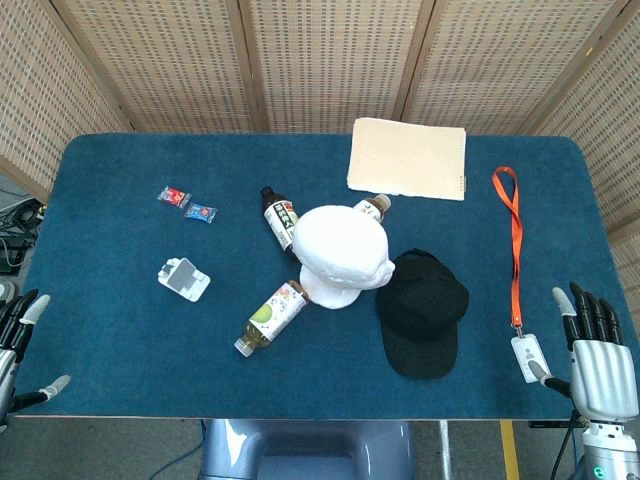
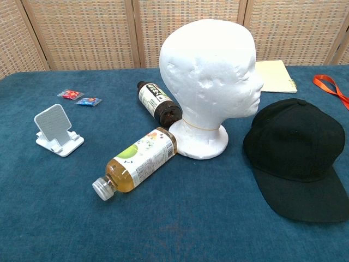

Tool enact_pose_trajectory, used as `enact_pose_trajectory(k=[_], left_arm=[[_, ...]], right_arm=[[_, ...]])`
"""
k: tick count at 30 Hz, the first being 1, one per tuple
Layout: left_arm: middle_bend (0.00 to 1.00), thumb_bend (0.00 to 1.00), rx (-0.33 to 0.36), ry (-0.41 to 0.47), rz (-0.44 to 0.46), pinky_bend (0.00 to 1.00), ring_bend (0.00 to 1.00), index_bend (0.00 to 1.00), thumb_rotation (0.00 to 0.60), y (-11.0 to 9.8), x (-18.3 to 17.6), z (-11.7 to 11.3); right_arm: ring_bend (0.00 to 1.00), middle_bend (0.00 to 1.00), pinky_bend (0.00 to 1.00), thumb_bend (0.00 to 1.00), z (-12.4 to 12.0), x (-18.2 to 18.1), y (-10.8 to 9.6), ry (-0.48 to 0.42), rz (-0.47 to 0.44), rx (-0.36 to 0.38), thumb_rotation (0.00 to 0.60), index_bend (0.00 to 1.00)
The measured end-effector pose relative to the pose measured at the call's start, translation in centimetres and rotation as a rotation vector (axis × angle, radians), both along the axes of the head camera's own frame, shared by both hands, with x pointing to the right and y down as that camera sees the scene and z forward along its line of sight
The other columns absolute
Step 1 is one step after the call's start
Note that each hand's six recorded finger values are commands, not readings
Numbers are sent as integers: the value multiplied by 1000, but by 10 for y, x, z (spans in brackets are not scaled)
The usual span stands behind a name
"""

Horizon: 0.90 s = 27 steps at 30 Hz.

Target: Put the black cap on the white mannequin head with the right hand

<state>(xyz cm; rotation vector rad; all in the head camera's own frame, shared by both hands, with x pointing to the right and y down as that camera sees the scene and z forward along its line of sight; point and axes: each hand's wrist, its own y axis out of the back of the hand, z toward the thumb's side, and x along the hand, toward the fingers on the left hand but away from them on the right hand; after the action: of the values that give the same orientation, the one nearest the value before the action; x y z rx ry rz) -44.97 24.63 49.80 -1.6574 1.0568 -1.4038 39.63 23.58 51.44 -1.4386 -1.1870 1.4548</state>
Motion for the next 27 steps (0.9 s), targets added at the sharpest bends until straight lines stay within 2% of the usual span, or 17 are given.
enact_pose_trajectory(k=[8, 10, 11, 12, 13, 14, 15, 17, 21, 24, 27], left_arm=[[0, 0, 2, 5, 6, 0, 0, 0, 600, 1, 2, -1], [0, 0, 3, 5, 7, 0, 0, 0, 600, 2, 2, -1], [0, 0, 2, 4, 8, 0, 0, 0, 600, 2, 2, -1], [0, 0, 1, 3, 10, 0, 0, 0, 600, 2, 3, 0], [0, 0, -1, 1, 11, 0, 0, 0, 600, 2, 3, 0], [0, 0, -4, 0, 12, 0, 0, 0, 600, 2, 3, 1], [0, 0, -7, -2, 11, 0, 0, 0, 600, 1, 3, 2], [0, 0, -10, -4, 6, 0, 0, 0, 600, 0, 2, 4], [0, 0, -14, -12, -4, 0, 0, 0, 600, -2, 2, 6], [0, 0, -22, -18, -5, 0, 0, 0, 600, -3, 3, 9], [0, 0, -32, -26, -8, 0, 0, 0, 600, -4, 3, 12]], right_arm=[[1, 1, 0, 0, 0, -2, 2, -11, -7, -8, 600, 0], [124, 80, 34, 0, 1, -2, 3, -12, -11, -12, 600, 0], [298, 202, 161, 0, 2, -3, 3, -13, -16, -17, 600, 0], [471, 338, 330, 0, 2, -4, 3, -14, -22, -21, 600, 0], [596, 444, 487, 0, 3, -6, 3, -15, -32, -24, 600, 0], [717, 572, 703, 0, 4, -9, 2, -13, -52, -24, 600, 0], [794, 664, 846, 0, 5, -12, 1, -11, -71, -23, 600, 0], [873, 758, 964, 0, 10, -18, 0, -1, -126, -32, 600, 0], [973, 879, 1000, 0, 29, -31, 1, 8, -234, -104, 600, 0], [1000, 920, 1000, 0, 45, -48, 3, 15, -355, -164, 600, 0], [1000, 935, 1000, 0, 58, -65, 7, 34, -494, -193, 600, 0]])
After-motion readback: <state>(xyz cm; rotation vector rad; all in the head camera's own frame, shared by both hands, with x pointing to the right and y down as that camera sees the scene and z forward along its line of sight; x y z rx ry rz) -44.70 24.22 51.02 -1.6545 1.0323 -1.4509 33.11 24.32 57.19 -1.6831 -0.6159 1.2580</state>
